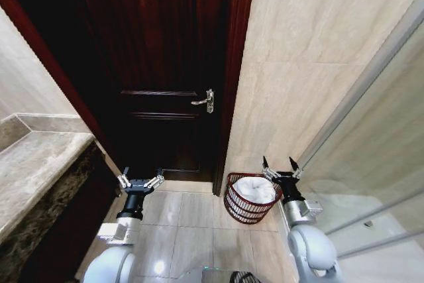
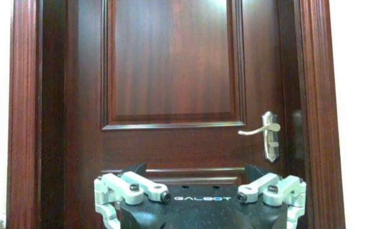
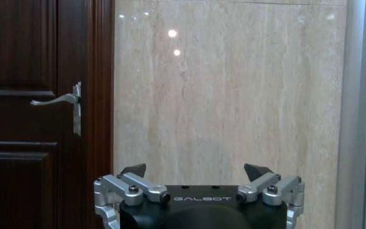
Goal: Discard the used towel into the hamper.
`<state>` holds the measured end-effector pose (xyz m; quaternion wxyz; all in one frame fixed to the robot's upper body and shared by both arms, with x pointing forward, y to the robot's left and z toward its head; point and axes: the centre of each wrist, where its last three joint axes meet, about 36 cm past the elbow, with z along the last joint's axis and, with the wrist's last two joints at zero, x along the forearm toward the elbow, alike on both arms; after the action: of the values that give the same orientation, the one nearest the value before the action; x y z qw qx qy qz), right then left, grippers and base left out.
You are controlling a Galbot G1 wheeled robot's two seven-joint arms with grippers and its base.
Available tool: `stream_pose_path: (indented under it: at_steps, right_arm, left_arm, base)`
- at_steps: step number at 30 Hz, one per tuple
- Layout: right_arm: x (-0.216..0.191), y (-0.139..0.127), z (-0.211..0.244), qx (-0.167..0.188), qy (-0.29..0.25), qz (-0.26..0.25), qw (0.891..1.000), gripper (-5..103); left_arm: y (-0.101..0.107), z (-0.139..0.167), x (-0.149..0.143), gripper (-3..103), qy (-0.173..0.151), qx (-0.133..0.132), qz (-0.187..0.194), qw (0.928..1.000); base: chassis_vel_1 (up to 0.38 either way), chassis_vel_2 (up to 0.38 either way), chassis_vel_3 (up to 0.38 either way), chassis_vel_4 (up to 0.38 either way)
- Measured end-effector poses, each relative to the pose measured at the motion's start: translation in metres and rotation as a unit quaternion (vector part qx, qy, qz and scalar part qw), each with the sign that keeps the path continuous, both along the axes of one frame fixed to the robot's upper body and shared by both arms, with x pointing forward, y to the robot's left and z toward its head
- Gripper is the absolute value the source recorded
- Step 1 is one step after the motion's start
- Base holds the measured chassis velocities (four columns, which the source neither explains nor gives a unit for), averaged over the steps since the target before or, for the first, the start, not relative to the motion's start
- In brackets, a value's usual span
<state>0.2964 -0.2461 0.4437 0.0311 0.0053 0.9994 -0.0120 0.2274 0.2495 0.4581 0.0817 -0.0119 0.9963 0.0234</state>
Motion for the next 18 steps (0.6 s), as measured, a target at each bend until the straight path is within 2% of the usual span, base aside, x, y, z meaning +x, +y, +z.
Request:
stream_pose_path:
  at_steps: [18]
  right_arm:
    - [-0.0006, 0.0002, 0.0006, 0.001, -0.001, -0.001, 1.000, 100]
  left_arm:
    - [-0.0005, 0.0021, 0.0000, 100, -0.004, 0.000, -0.001, 1.0000]
  base:
    - [0.000, 0.000, 0.000, 0.000]
